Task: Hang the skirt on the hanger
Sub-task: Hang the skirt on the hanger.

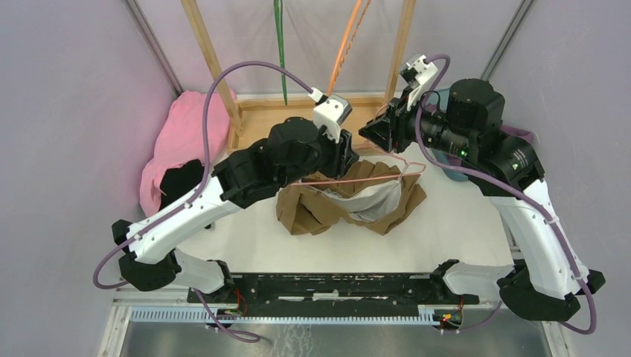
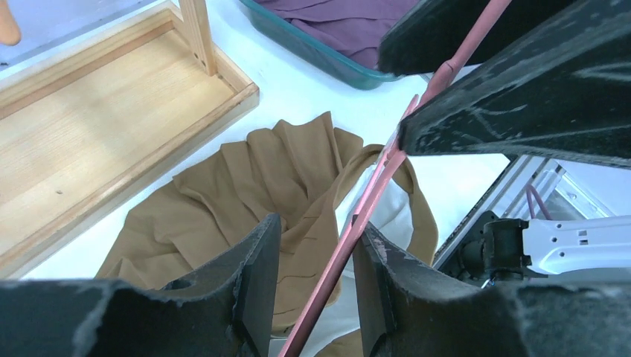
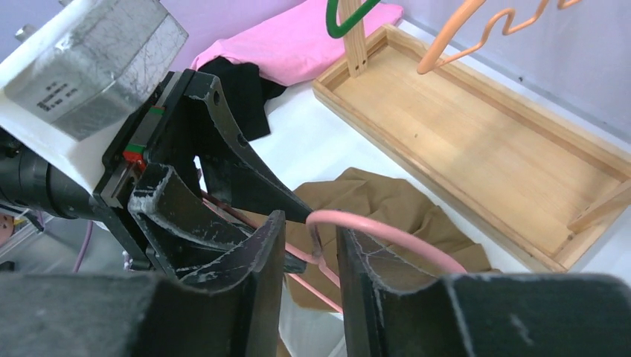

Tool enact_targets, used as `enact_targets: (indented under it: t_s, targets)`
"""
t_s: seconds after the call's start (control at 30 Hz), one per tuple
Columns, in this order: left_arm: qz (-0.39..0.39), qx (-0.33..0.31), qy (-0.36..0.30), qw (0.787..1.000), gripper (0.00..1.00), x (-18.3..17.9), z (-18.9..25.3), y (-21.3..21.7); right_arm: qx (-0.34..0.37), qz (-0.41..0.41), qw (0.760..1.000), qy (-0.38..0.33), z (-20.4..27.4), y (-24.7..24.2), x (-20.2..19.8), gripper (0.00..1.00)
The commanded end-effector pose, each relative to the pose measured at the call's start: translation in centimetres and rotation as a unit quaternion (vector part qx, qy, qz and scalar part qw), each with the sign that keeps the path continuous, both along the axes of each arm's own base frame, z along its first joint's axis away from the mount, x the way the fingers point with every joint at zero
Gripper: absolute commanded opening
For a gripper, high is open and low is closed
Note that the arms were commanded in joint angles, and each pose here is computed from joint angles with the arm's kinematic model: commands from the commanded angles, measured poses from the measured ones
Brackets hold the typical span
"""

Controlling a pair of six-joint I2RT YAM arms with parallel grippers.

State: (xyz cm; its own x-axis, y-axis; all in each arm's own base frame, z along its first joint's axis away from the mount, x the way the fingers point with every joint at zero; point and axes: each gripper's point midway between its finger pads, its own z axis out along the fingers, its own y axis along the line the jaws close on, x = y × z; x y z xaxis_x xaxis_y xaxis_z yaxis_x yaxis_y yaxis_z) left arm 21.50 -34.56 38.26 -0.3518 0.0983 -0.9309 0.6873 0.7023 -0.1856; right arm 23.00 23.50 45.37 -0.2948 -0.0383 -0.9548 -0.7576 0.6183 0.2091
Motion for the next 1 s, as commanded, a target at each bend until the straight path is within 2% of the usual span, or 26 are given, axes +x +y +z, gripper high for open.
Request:
enact_targets:
  t_s: [0.0, 0.27, 0.57, 0.83, 0.97]
  targets:
    - [0.026, -0.083, -0.013, 0.996, 0.03, -0.6, 5.4, 1.8, 0.026, -0.026, 0.999, -0.032, 3.1, -1.3, -0.6, 0.39]
    - [0.057, -0.107, -0.024, 0.992, 0.03, -1.0, 6.7, 4.8, 0.030, -0.097, 0.994, -0.045, 4.3, -4.5, -1.0, 0.55]
    - [0.144, -0.127, -0.025, 0.981, 0.03, -1.6, 9.4, 11.4, 0.007, -0.209, 0.975, -0.067, 4.4, -10.0, -1.5, 0.59]
    - [0.272, -0.158, -0.045, 0.948, 0.03, -2.7, 12.8, 21.7, -0.007, -0.215, 0.975, -0.061, 2.9, -10.2, -1.3, 0.60]
    - [0.325, -0.156, -0.051, 0.932, 0.03, -2.9, 13.3, 25.2, -0.014, -0.215, 0.975, -0.058, 2.3, -10.1, -1.0, 0.60]
